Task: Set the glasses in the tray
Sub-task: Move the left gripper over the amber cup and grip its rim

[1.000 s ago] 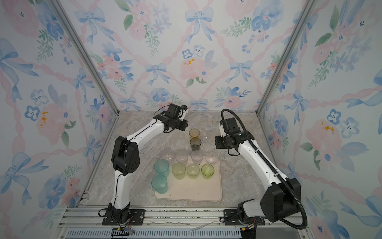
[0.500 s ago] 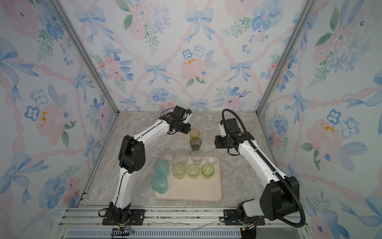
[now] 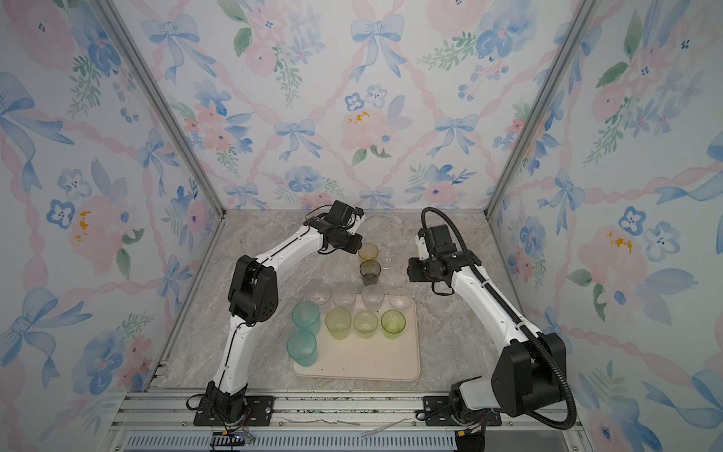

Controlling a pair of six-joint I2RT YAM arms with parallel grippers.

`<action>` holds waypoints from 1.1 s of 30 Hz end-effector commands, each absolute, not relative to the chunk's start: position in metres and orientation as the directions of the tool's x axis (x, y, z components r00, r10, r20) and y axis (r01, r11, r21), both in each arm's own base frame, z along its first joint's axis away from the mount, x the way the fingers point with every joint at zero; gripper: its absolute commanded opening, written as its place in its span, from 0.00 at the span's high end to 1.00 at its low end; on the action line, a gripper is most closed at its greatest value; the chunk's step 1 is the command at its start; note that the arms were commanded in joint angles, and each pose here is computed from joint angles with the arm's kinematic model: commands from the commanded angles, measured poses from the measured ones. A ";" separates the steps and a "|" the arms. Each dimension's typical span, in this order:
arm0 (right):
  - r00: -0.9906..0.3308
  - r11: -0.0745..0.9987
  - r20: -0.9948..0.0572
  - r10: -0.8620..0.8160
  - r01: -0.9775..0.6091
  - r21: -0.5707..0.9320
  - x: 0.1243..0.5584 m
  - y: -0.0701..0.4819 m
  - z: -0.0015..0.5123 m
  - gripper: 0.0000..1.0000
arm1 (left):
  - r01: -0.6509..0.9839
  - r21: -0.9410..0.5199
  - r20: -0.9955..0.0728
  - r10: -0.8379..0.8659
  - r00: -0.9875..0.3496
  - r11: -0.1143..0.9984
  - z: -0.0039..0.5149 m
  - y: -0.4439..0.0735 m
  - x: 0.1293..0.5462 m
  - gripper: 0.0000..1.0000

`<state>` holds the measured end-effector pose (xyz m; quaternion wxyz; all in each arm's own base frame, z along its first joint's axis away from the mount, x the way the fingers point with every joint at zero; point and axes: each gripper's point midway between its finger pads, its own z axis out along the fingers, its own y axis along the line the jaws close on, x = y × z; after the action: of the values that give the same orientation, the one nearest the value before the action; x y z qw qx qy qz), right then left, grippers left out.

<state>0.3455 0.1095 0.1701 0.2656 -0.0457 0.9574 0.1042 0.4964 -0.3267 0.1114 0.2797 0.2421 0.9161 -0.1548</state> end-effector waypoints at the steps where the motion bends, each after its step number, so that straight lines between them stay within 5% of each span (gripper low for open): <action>1: -0.862 0.973 -0.506 -0.025 -0.136 0.184 0.347 0.107 0.163 0.52 | 0.556 -0.155 -0.569 0.387 -0.726 0.816 0.101 -0.335 0.493 0.73; 33: -0.867 0.975 -0.498 -0.010 -0.119 0.186 0.343 0.098 0.157 0.52 | 0.567 -0.151 -0.528 0.418 -0.739 0.810 0.083 -0.336 0.492 0.87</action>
<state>0.3446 0.1010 0.1605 0.2558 -0.0334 0.9604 0.1050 0.4964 -0.3341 0.0980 0.2619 0.2561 0.9175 -0.1547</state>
